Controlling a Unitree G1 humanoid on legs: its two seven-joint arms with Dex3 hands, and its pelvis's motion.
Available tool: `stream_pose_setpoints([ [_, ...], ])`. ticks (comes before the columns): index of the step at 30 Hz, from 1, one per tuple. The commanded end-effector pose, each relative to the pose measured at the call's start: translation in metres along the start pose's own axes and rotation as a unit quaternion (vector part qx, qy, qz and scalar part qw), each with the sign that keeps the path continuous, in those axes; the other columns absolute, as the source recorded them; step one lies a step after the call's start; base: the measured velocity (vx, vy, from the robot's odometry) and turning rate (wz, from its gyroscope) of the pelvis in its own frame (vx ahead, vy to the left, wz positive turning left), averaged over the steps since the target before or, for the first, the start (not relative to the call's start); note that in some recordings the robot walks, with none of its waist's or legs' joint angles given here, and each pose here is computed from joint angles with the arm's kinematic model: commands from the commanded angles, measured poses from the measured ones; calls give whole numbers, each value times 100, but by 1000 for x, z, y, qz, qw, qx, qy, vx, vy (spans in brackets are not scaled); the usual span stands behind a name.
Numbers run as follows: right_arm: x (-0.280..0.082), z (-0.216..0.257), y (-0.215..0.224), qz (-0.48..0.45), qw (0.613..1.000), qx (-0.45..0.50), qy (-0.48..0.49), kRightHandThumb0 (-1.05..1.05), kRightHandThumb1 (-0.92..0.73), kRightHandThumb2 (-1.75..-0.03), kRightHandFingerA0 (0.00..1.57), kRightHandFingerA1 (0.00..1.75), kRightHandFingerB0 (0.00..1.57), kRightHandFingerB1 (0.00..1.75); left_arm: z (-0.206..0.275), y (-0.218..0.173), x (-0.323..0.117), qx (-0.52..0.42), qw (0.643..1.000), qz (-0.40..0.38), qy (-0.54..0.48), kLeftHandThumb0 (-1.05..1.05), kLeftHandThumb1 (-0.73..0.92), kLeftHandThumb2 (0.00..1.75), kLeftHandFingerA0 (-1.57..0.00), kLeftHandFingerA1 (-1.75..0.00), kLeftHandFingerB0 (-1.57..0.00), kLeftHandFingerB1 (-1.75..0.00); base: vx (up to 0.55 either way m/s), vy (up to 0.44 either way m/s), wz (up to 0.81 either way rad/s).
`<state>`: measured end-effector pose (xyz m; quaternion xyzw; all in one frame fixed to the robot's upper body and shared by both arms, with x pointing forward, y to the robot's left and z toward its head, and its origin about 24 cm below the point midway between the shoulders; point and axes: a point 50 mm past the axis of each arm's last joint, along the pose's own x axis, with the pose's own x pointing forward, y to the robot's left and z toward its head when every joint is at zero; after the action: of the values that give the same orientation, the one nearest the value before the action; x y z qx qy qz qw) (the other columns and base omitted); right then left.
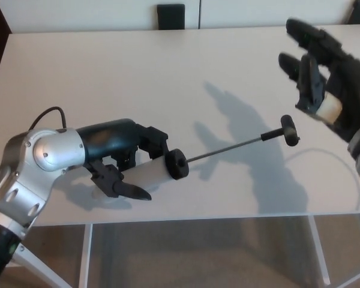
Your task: The robot walks towards a desk on which an air pump is kept in the middle. It lifts it up and holds it with its left hand and uses its right hand to compress it by pushing its handle inwards.
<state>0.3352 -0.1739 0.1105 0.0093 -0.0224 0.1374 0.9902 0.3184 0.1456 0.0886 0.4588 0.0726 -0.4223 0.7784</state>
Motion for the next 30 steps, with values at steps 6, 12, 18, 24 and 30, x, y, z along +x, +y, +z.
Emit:
stream_pose_setpoints([
  [6,-20,-19,0,6,995,95,15,-85,-78,-115,0,21,7,20,-3,-4,-4,-4,1000,-19,0,-12,83,68,-91,-163,-67,-137,0,0,0],
  [12,-35,-24,4,9,991,131,6,-90,-79,-114,7,22,7,18,-7,-10,-4,-18,1000,-22,-4,-7,81,75,-93,-160,-70,-135,0,0,0],
  [18,-40,-18,5,13,989,150,-2,-90,-80,-114,8,25,8,19,-8,-10,-5,-12,1000,-24,2,-11,82,70,-92,-164,-69,-137,0,0,0],
  [24,-40,-12,8,20,988,152,-6,-90,-81,-115,8,23,9,21,-8,-10,-5,-10,1000,-23,-1,-9,83,66,-87,-168,-64,-142,0,0,0],
  [30,-43,-19,12,19,984,176,1,-90,-78,-113,9,26,9,22,-4,-14,-2,-13,1000,-28,-3,-12,83,68,-85,-161,-66,-134,0,0,0],
])
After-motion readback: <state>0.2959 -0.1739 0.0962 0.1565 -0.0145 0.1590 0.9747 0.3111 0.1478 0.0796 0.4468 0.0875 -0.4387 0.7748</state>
